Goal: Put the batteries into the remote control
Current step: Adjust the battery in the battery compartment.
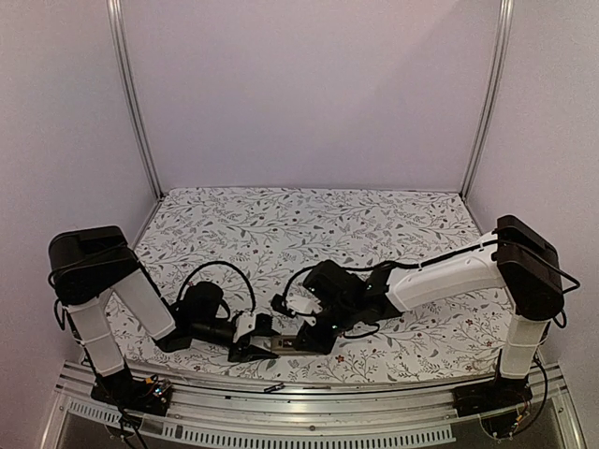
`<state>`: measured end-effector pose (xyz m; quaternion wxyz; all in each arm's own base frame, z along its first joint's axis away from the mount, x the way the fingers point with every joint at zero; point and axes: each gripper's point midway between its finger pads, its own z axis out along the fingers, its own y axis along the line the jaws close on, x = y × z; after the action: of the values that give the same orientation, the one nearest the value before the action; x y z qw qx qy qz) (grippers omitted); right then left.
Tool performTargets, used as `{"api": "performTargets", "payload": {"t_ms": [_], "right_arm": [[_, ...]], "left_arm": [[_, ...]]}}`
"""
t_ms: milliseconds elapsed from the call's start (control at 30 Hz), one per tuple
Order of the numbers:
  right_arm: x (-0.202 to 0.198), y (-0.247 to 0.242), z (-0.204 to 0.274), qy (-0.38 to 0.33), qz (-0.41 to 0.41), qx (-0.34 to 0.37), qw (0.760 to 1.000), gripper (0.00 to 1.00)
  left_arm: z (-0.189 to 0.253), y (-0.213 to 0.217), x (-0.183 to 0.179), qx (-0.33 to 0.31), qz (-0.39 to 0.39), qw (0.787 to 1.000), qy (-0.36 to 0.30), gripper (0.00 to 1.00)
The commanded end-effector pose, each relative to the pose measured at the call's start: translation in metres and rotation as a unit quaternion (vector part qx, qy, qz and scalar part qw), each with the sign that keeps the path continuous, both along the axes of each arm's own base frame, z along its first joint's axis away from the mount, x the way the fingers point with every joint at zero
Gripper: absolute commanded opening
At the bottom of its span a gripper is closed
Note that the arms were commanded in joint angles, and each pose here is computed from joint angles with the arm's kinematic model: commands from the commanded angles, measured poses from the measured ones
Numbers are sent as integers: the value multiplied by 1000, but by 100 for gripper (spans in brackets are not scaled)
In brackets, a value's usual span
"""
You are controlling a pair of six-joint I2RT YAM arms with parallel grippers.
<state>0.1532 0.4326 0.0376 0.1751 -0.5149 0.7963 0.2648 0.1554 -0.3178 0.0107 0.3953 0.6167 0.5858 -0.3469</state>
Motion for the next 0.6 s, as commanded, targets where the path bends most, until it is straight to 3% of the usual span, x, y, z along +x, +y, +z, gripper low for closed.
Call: {"api": "performTargets", "payload": {"t_ms": [0, 267, 567], "right_arm": [[7, 0, 1, -17, 17, -16, 1000, 21], [5, -1, -11, -13, 38, -44, 998, 23], [-1, 7, 26, -32, 56, 3, 998, 23]], "left_arm": [[-3, 2, -27, 2, -35, 999, 21, 43], [7, 1, 1, -6, 49, 999, -3, 21], [9, 1, -6, -13, 48, 999, 11, 19]]}}
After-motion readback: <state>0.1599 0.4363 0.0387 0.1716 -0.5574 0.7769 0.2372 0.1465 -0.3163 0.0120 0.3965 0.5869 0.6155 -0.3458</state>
